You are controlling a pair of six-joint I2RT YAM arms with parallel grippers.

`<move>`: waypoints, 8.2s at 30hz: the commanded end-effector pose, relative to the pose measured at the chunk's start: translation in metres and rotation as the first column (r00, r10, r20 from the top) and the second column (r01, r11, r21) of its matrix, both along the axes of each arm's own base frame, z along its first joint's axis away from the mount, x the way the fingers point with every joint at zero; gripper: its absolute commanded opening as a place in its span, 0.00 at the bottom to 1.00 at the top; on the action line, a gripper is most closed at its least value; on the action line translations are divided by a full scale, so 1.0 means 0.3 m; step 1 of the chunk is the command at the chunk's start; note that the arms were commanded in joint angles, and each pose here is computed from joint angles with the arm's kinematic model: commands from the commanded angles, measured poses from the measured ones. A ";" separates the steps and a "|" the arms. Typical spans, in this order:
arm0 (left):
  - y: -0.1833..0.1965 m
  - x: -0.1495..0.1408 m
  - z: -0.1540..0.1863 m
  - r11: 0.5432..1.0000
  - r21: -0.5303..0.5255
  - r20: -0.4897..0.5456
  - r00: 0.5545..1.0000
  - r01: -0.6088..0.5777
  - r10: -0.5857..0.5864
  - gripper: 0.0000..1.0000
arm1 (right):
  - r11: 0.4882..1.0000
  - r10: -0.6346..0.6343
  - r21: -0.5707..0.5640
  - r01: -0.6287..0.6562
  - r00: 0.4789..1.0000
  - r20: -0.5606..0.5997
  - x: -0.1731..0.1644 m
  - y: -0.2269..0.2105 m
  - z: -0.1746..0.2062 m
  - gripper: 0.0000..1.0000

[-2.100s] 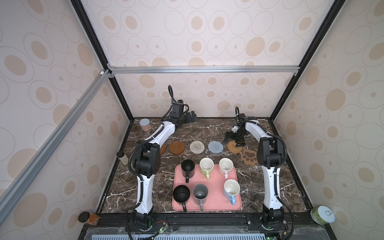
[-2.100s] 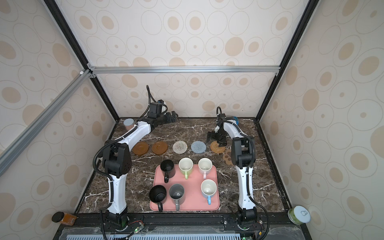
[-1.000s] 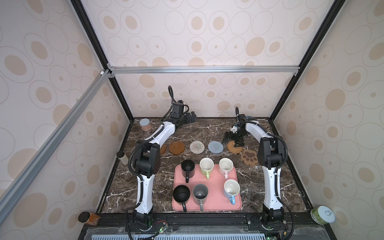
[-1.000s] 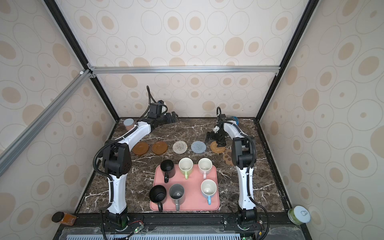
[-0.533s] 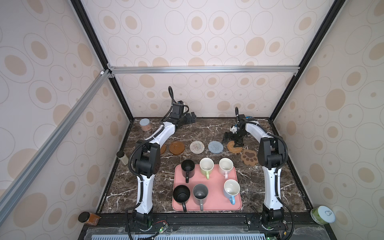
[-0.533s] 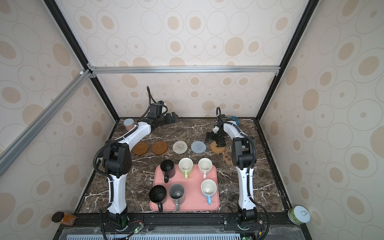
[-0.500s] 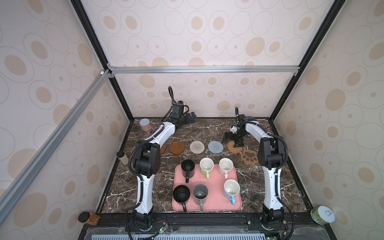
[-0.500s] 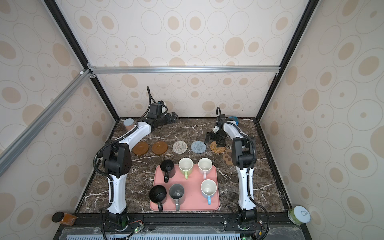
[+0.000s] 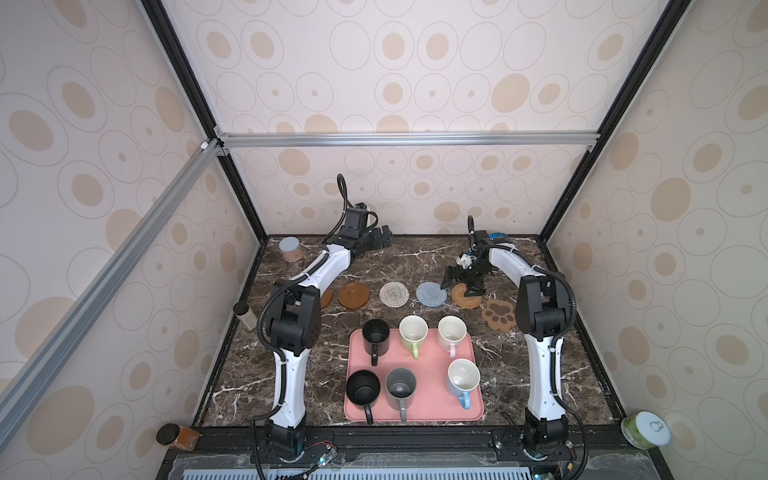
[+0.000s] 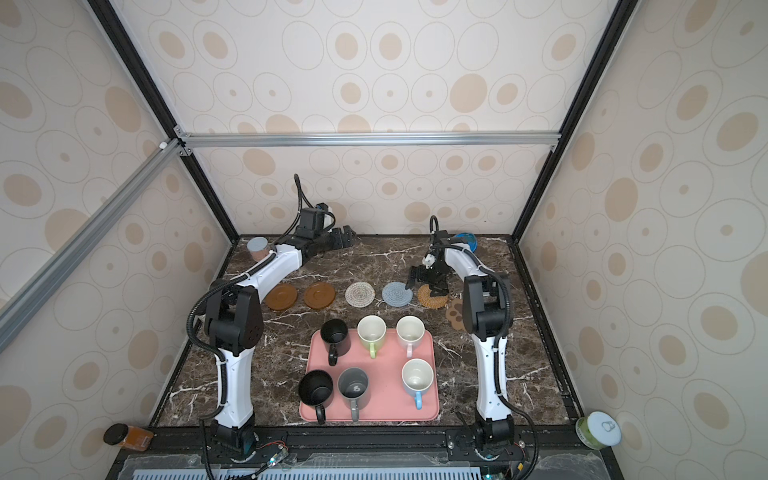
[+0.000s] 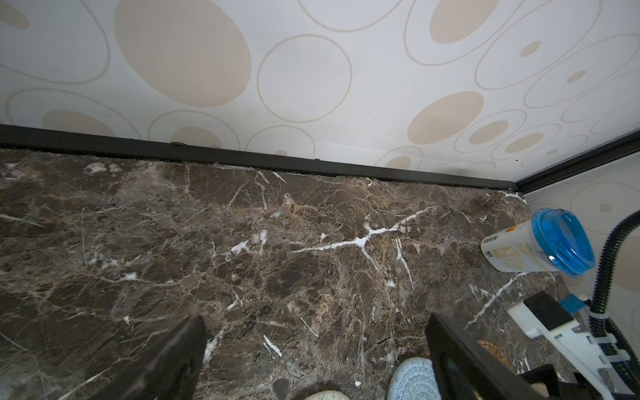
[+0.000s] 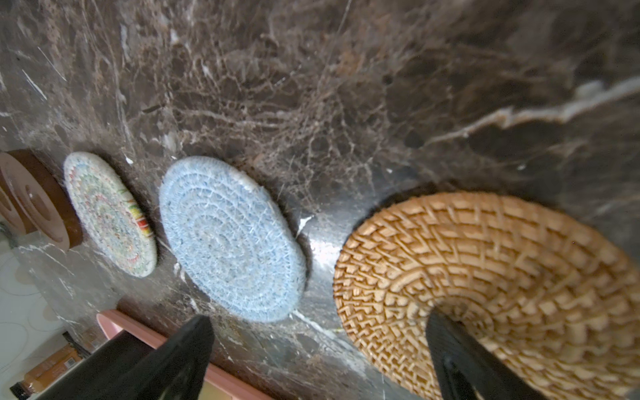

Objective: Place cups on coasters
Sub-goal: Move the coaster to the top-right of the table, then pick up the cup from the tray.

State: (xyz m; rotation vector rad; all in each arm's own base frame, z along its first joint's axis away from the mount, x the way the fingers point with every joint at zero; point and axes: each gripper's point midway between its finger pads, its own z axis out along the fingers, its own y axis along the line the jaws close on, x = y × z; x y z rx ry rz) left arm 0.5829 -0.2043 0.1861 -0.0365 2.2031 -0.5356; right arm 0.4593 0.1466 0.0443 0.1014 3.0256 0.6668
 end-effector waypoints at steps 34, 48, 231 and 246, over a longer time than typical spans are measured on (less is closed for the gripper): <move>0.013 -0.003 0.073 0.999 -0.033 0.051 0.999 -0.001 0.003 1.00 | 0.993 -0.034 -0.106 0.045 0.994 0.105 0.030 -0.043 0.192 1.00; 0.010 -0.022 0.057 0.999 -0.037 0.043 0.999 0.011 -0.009 1.00 | 0.976 -0.086 -0.206 0.072 0.994 -0.061 -0.346 -0.146 0.138 1.00; 0.161 -0.345 0.236 0.996 0.038 0.148 0.986 -0.078 0.072 1.00 | 0.903 -0.352 -0.080 0.422 0.834 0.425 -0.198 -0.556 0.438 0.66; 0.184 -0.527 0.221 0.998 0.033 0.117 0.992 -0.052 0.048 1.00 | 0.971 -0.179 -0.074 0.228 0.897 0.404 -0.418 -0.344 0.543 0.67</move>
